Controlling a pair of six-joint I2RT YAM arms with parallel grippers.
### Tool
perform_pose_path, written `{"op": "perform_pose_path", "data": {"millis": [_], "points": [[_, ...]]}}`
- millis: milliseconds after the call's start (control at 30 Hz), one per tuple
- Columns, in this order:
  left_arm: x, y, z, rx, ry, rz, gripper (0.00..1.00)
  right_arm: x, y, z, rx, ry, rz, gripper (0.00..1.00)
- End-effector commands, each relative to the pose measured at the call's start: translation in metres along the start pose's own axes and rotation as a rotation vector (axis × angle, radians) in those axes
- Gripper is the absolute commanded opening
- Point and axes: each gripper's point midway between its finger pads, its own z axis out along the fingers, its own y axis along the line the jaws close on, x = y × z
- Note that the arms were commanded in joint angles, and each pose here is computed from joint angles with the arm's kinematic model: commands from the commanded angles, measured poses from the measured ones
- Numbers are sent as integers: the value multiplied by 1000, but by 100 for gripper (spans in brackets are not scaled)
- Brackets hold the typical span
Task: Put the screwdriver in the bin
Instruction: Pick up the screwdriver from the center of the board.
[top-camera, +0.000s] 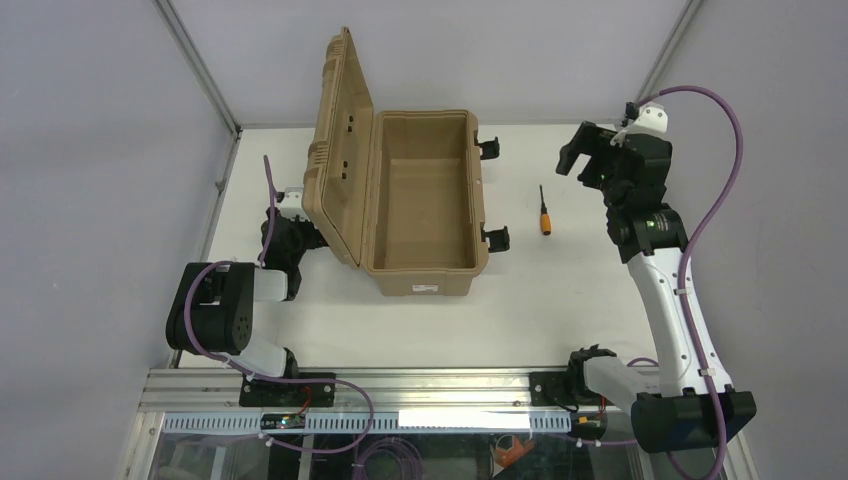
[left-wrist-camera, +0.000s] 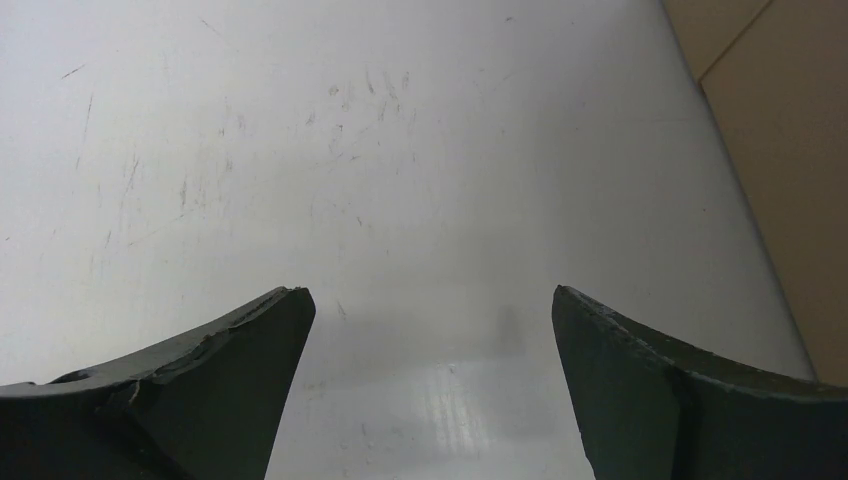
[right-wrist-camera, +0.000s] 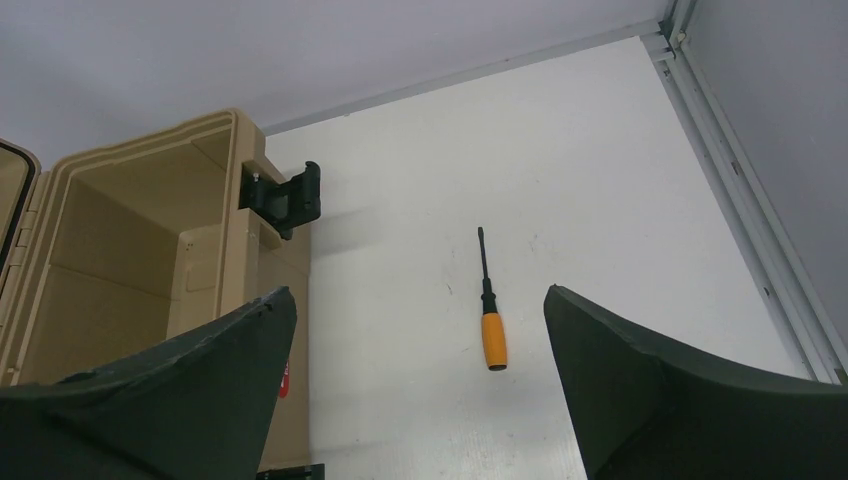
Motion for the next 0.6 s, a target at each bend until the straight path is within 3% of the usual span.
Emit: {"op": "perform_pose_path", "data": {"millis": [0, 567], "points": [[-16, -3, -2, 19, -56, -11, 99, -9, 5, -4, -27, -44, -10, 99], [-16, -3, -2, 20, -55, -11, 99, -18, 2, -5, 5, -31, -28, 99]]}}
